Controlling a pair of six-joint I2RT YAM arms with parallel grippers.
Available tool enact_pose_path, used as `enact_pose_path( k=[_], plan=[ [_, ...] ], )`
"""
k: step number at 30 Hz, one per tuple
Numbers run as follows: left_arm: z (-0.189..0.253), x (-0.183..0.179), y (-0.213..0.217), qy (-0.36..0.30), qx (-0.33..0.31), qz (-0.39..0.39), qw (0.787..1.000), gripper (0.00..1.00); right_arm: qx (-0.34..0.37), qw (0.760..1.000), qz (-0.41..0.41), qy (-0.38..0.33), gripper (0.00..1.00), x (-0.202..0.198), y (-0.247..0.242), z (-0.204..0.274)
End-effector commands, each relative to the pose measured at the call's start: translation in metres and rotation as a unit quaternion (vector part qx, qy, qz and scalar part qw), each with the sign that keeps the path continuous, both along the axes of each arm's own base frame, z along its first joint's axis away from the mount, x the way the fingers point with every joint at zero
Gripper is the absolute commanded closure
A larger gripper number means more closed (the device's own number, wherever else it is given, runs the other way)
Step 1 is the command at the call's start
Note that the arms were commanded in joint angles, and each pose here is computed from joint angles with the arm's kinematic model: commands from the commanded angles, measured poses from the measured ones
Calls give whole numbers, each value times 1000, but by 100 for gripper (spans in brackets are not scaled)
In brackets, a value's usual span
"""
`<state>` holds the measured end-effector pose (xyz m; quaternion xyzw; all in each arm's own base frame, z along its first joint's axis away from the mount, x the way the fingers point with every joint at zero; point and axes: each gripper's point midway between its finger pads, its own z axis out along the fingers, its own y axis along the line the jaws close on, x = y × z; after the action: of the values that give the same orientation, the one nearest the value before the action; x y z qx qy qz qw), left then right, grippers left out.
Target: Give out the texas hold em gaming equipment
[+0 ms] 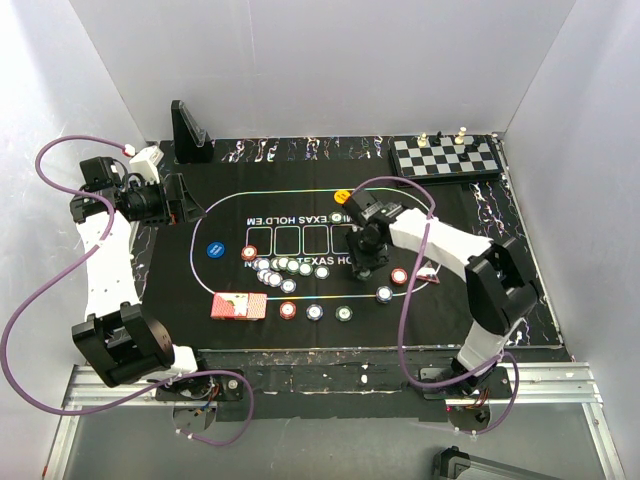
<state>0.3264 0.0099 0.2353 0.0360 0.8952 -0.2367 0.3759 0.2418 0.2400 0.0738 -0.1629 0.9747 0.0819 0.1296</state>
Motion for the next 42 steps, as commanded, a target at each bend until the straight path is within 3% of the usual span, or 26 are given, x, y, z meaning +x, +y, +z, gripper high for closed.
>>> enact_pose_path(
  k=[1, 16, 31, 42],
  plan=[
    [12, -3, -1, -21, 8, -3, 1000, 0, -3, 999, -35, -8, 82, 40, -12, -6],
    [11, -2, 0, -21, 11, -6, 1000, 0, -36, 993, -112, 1, 86, 62, -43, -47],
    [11, -3, 0, -21, 10, -7, 1000, 0, -63, 977, -204, -8, 87, 82, -99, -49],
    [13, -3, -2, -22, 8, -9, 1000, 0, -104, 964, -244, -1, 89, 65, -137, -53]
  ],
)
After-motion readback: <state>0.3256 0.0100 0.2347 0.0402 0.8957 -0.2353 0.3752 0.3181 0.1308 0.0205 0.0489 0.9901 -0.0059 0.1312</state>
